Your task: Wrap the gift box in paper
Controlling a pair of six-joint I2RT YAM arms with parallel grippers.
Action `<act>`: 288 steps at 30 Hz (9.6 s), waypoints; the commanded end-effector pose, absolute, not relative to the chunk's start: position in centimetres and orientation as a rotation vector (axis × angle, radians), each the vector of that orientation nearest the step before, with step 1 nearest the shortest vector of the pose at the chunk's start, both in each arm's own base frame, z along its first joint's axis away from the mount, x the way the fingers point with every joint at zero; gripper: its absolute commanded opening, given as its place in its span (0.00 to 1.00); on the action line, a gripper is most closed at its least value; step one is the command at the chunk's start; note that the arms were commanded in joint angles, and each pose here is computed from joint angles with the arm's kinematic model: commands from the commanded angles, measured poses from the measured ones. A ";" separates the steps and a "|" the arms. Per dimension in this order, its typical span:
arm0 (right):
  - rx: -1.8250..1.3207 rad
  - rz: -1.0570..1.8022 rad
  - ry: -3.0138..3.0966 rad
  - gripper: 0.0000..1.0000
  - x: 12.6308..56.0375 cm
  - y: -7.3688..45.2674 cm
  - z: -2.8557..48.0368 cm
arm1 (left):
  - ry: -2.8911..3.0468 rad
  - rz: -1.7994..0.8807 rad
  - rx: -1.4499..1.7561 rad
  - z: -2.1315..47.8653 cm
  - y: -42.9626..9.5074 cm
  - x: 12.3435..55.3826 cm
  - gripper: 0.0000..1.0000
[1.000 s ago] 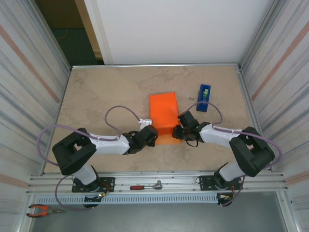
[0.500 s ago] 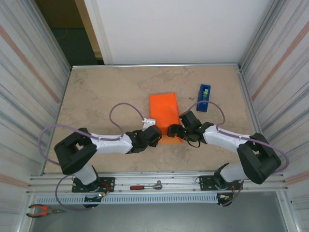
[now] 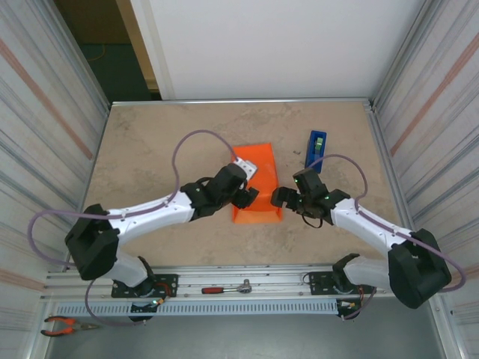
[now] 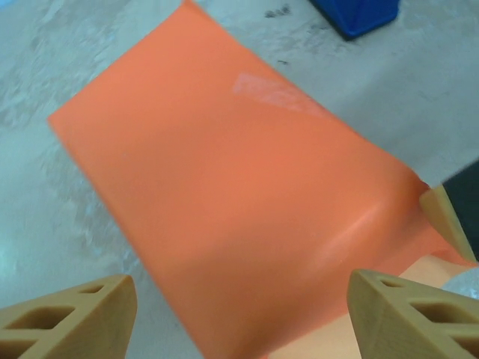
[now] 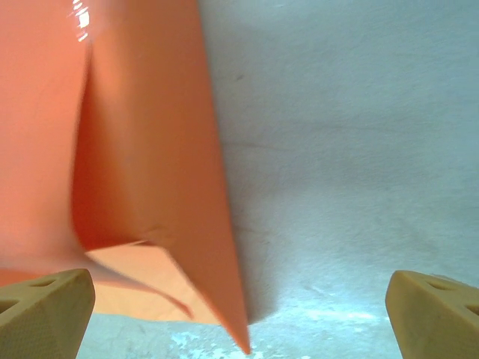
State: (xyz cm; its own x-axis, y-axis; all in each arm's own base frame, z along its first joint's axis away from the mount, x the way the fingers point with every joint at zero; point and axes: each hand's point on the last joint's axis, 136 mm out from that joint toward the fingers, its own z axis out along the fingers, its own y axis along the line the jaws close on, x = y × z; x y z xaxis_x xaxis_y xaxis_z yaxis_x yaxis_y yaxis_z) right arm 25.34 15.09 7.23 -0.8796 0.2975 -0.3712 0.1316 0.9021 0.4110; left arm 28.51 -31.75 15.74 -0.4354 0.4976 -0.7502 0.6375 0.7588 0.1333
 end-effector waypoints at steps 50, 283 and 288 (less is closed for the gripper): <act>0.270 0.663 2.723 0.09 26.5 18.5 2.9 | 1.983 0.166 1.408 5.8 -35.5 28.3 0.64; 0.247 0.481 2.711 0.51 25.8 20.6 2.9 | 2.335 0.000 0.219 2.6 -27.0 29.4 0.48; 0.269 0.485 2.699 0.53 27.0 20.3 3.5 | 2.336 0.002 0.221 2.6 -27.1 29.4 0.48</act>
State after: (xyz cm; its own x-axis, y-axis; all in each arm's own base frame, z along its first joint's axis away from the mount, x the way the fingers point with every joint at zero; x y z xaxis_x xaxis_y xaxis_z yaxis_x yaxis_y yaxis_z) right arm 26.39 20.69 2.78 -0.9130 0.2423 -0.3283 0.1107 0.9215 0.3722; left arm 29.00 -27.42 2.40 -0.6966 0.1555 -0.7004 0.1725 0.9839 0.0469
